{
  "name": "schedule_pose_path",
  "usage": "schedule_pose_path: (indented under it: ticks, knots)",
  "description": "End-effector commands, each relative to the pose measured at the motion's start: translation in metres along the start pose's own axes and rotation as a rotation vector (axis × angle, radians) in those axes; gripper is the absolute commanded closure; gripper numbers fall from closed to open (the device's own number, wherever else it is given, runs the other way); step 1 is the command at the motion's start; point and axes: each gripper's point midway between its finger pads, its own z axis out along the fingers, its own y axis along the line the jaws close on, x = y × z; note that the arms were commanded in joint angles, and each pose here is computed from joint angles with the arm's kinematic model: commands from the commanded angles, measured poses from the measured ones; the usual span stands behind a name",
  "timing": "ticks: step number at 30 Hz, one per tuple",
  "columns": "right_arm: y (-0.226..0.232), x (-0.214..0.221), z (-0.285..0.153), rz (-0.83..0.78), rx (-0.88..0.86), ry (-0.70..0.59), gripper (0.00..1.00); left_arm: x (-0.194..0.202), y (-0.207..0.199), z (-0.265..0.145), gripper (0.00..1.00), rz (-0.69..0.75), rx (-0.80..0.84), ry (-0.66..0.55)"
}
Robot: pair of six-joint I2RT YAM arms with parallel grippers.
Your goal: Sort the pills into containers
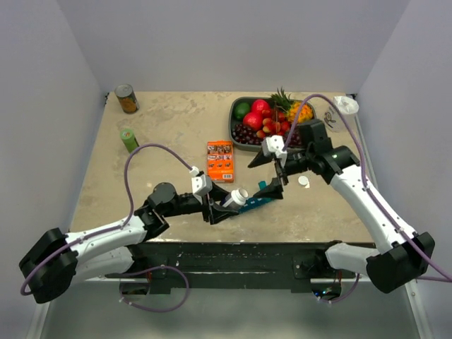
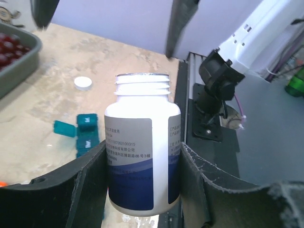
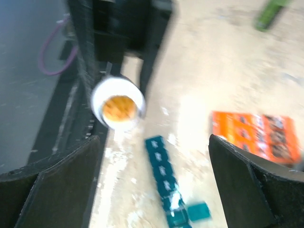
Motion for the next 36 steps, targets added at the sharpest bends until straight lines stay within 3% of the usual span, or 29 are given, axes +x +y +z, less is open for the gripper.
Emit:
schedule_pose_path:
  ticks: [1, 8, 14, 17, 20, 24, 28, 30, 33, 34, 36]
  knots:
    - [-0.034, -0.007, -0.047, 0.036, 0.215, 0.010, 0.01, -0.027, 0.020, -0.016, 1.00, 0.087, -0.142, -0.105]
    - [-0.066, 0.068, -0.077, 0.226, 0.489, 0.069, 0.01, -0.100, 0.069, -0.062, 1.00, 0.115, -0.397, -0.355]
    - [-0.081, 0.085, -0.098, 0.271, 0.617, 0.090, 0.01, -0.157, 0.107, -0.110, 1.00, 0.157, -0.585, -0.540]
    - [-0.082, 0.088, -0.103, 0.284, 0.639, 0.082, 0.01, -0.165, 0.106, -0.122, 1.00, 0.163, -0.545, -0.603]
    - [-0.081, 0.090, -0.106, 0.290, 0.653, 0.073, 0.01, -0.156, 0.067, -0.090, 1.00, 0.250, -0.344, -0.502]
    - [-0.081, 0.091, -0.108, 0.298, 0.655, 0.061, 0.01, -0.122, 0.013, -0.048, 1.00, 0.309, -0.232, -0.342]
    - [-0.082, 0.096, -0.109, 0.310, 0.659, 0.063, 0.01, -0.096, 0.049, -0.065, 1.00, 0.201, -0.370, -0.328]
    - [-0.082, 0.098, -0.109, 0.312, 0.662, 0.066, 0.01, -0.117, 0.081, -0.097, 1.00, 0.138, -0.441, -0.443]
    - [-0.080, 0.098, -0.109, 0.307, 0.663, 0.066, 0.01, -0.108, 0.084, -0.083, 1.00, 0.183, -0.389, -0.343]
    - [-0.080, 0.100, -0.109, 0.306, 0.666, 0.067, 0.01, -0.114, 0.061, -0.061, 1.00, 0.212, -0.332, -0.323]
    - [-0.081, 0.101, -0.111, 0.299, 0.675, 0.076, 0.01, -0.088, 0.053, -0.046, 1.00, 0.260, -0.330, -0.201]
